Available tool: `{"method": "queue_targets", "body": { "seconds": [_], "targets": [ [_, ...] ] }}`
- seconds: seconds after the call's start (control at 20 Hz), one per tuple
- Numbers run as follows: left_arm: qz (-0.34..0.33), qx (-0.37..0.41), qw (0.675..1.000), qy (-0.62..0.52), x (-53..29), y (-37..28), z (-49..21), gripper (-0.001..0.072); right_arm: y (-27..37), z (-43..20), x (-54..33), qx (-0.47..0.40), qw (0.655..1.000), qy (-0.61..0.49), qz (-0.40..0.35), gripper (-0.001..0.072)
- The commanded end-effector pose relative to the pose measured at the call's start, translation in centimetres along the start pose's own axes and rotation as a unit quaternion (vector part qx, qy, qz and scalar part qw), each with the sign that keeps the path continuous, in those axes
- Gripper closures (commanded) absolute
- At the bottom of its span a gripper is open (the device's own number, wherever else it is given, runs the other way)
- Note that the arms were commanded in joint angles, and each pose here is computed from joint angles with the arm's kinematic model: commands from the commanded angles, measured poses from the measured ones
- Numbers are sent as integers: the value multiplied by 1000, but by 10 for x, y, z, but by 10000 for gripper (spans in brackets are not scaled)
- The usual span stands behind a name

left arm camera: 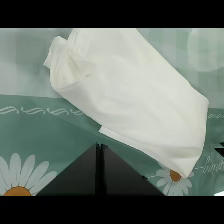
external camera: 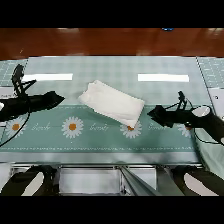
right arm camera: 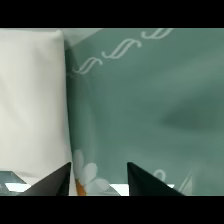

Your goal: Fold the shirts.

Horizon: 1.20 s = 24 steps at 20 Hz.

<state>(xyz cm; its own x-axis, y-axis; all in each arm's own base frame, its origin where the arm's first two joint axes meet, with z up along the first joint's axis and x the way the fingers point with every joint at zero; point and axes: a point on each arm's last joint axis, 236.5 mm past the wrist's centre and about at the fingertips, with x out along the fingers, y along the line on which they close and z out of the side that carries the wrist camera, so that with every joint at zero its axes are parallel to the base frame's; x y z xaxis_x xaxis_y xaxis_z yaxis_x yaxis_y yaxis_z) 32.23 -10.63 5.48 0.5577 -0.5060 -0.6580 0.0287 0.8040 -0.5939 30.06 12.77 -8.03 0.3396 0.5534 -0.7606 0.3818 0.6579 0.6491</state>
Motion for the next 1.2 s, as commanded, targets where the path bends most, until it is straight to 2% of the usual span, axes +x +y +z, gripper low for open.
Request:
{"method": "queue_targets", "body": {
  "seconds": [0.0, 0.3, 0.35, 0.45, 0.6, 0.85, 1.0, 1.15],
  "targets": [
    [0, 1, 1000, 0, 1, 0, 0, 683, 22, -10, 37, 34, 997, 27, 58, 295],
    [0, 1, 1000, -1, 1, 0, 0, 683, 57, -20, 87, -8, 994, 95, 57, 304],
    [0, 1, 1000, -1, 1, 0, 0, 683, 65, -20, 91, -14, 992, 106, 63, 360],
    [0, 1, 1000, -1, 1, 0, 0, 683, 95, -12, 88, -69, 987, 114, 95, 683],
    [1, 1, 1000, -4, 1, 0, 2, 683, 158, 21, 60, -148, 977, 84, 126, 684],
    [3, 1, 1000, -9, 1, 1, 5, 683, 241, 74, -16, -289, 953, 23, 82, 684],
    [3, 1, 1000, -9, 1, 1, 4, 683, 267, 91, -68, -341, 939, -8, 50, 684],
    [2, 1, 1000, -7, 1, 1, 3, 683, 274, 104, -117, -353, 935, -28, 36, 684]
  ]
}}
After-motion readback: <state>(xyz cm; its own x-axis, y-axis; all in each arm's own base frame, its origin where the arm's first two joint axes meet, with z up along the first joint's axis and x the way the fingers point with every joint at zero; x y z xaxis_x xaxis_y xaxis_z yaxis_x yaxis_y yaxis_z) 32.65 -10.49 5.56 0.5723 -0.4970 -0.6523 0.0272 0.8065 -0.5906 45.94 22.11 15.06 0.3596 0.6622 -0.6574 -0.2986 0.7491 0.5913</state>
